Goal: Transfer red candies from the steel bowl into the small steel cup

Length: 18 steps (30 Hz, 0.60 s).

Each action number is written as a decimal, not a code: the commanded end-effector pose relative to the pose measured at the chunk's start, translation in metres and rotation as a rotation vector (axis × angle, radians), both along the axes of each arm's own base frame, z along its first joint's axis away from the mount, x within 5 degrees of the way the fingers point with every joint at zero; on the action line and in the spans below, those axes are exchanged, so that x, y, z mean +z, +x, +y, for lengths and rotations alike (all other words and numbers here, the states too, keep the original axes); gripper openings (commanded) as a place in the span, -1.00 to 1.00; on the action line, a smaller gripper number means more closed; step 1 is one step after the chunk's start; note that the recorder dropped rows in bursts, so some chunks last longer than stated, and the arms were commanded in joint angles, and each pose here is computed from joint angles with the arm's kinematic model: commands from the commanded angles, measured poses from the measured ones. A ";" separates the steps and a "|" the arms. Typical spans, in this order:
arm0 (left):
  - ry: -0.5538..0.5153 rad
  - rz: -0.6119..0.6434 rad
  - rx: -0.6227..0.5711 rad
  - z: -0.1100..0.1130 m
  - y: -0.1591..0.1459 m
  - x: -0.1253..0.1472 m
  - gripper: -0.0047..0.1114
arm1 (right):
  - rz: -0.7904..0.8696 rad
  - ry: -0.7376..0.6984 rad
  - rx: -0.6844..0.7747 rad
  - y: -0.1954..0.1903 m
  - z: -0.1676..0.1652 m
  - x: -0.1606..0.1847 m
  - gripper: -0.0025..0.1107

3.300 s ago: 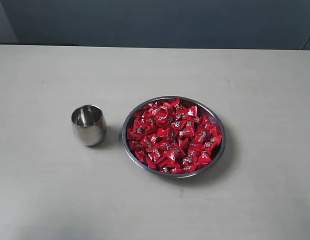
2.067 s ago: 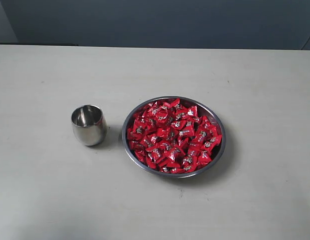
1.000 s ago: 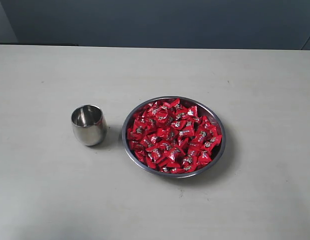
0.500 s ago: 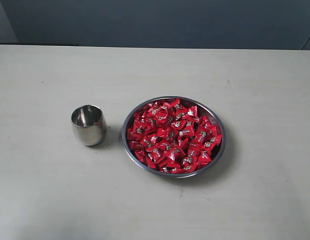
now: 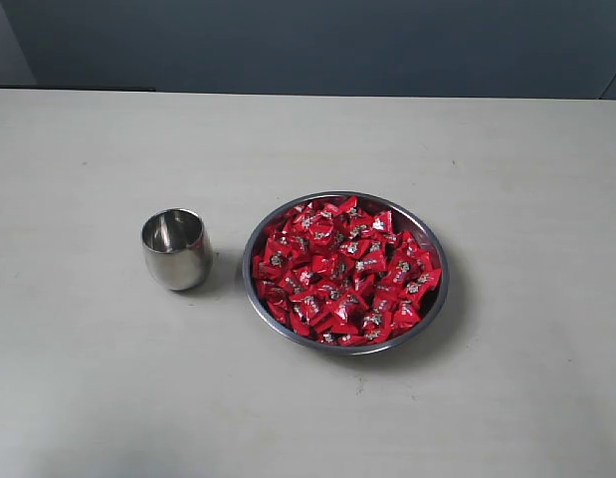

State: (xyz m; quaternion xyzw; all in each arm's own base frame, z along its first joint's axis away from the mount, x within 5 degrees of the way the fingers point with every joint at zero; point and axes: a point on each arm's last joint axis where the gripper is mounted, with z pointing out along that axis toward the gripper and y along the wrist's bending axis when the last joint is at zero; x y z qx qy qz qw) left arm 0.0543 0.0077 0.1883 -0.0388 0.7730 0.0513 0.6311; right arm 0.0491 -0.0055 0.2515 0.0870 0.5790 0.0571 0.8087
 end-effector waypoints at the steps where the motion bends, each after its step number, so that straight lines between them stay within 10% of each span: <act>1: -0.004 -0.003 0.001 0.000 0.000 -0.001 -0.91 | -0.076 0.024 -0.007 -0.003 -0.001 0.007 -0.97; 7: -0.004 -0.003 0.001 0.000 0.000 -0.001 -0.91 | -0.036 0.206 0.048 -0.001 -0.002 0.003 -0.97; 18: -0.004 -0.003 0.001 0.000 0.000 -0.001 -0.91 | 0.223 0.086 0.099 0.011 0.007 0.048 -0.97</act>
